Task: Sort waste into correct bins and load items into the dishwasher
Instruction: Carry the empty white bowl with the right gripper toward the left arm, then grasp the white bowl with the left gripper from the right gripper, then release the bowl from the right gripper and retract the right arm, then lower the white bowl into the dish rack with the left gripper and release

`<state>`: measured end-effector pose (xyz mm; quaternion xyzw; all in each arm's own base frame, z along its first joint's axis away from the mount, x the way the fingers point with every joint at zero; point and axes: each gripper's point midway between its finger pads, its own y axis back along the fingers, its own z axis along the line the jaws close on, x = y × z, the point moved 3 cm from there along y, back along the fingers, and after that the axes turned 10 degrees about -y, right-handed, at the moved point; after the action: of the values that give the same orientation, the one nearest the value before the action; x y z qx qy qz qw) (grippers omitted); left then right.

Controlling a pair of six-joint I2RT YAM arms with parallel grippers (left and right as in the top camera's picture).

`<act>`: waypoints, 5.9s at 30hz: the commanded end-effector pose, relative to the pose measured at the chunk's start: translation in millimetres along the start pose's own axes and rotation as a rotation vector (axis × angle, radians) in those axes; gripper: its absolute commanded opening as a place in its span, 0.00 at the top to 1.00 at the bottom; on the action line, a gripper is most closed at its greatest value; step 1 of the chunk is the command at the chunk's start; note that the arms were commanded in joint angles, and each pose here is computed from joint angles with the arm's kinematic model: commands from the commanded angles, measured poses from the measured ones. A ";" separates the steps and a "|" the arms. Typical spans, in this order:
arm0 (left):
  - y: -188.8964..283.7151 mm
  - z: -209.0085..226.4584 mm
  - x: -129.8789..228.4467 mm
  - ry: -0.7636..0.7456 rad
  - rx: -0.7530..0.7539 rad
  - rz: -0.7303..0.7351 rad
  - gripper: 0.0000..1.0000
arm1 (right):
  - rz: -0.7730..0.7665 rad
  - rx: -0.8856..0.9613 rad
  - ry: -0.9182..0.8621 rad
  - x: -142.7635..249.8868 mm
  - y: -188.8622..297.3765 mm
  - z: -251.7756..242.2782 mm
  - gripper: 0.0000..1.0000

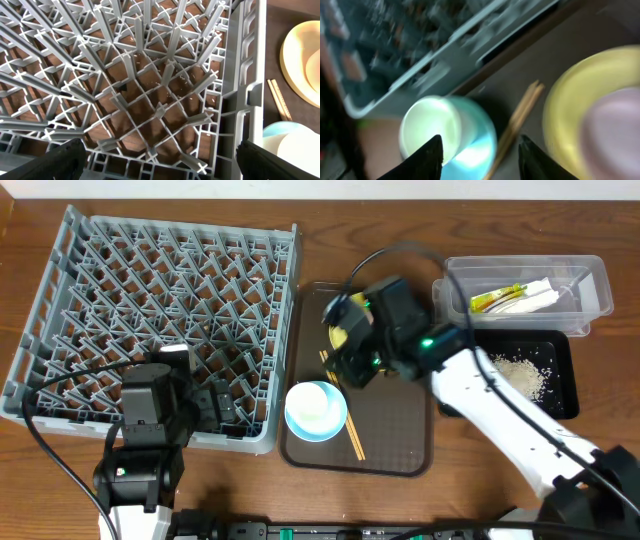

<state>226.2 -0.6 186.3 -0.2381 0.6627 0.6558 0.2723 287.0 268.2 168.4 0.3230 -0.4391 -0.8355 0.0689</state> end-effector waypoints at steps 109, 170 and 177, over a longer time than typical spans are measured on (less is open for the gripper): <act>92.2 -153.2 -133.3 -0.101 1.403 -0.417 0.35 | -0.113 -0.784 -0.223 -80.4 103.1 70.7 0.99; -55.9 52.8 -30.3 0.423 -0.044 0.215 0.72 | -0.115 0.299 -0.523 -5.7 163.5 -122.7 0.76; -66.6 50.9 -11.9 0.438 -0.042 0.321 0.72 | -0.109 0.300 -0.526 -4.4 163.3 -122.4 0.76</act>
<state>285.2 45.0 144.6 -0.2789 0.7269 0.6274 0.0172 334.6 90.8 240.4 0.1127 -0.5405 -0.8229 -0.1340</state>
